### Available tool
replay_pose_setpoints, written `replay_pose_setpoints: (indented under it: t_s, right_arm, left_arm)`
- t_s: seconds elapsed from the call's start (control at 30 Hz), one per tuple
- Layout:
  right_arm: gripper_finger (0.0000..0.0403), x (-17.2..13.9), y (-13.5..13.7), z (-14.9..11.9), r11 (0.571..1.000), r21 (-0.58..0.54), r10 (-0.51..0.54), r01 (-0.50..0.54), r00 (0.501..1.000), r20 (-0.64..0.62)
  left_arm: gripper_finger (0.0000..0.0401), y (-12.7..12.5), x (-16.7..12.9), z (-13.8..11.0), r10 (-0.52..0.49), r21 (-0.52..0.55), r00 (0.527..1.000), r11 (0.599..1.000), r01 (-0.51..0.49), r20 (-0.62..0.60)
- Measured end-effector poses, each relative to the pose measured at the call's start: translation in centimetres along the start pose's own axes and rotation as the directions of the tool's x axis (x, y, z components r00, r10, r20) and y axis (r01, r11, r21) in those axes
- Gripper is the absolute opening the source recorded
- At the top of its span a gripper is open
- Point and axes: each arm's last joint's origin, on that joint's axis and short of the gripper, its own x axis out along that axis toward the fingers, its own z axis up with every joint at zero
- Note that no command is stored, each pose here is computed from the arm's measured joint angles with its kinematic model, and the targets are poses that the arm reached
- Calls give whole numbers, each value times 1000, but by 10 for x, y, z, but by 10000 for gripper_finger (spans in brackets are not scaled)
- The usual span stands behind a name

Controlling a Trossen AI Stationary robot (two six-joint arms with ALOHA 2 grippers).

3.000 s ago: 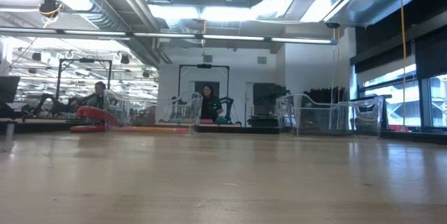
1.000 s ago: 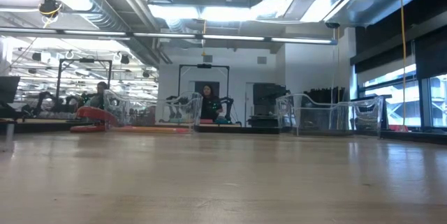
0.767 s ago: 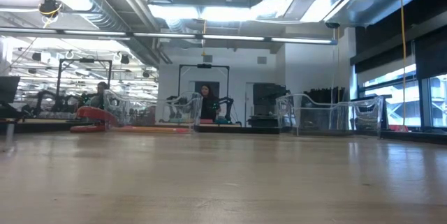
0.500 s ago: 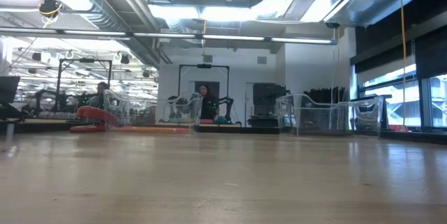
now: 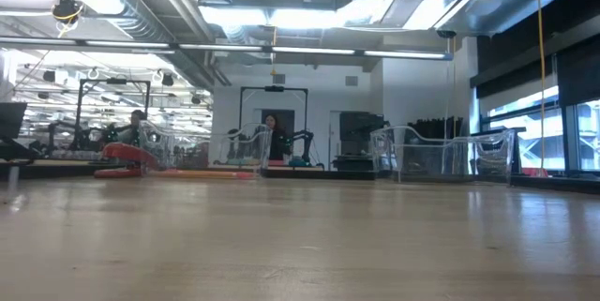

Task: Sort crayons/erasers/pens/pencils in bins
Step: Put the yellow pencil into the top left transparent bin

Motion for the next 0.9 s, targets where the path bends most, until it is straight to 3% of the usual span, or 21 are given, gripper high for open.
replay_pose_setpoints:
  t_s: [0.17,0.37,0.9]
  right_arm:
    - [134,-8,-1,24,977,-126,185,-172,977,103]
    - [134,-13,8,38,890,-299,404,-344,899,169]
    - [134,-14,9,40,881,-315,422,-353,887,186]
  left_arm:
    - [122,-3,27,-19,24,-72,999,997,-26,-28]
    - [122,0,54,-38,98,-85,991,991,-105,-88]
    - [122,-1,99,-37,176,-106,984,979,-173,15]
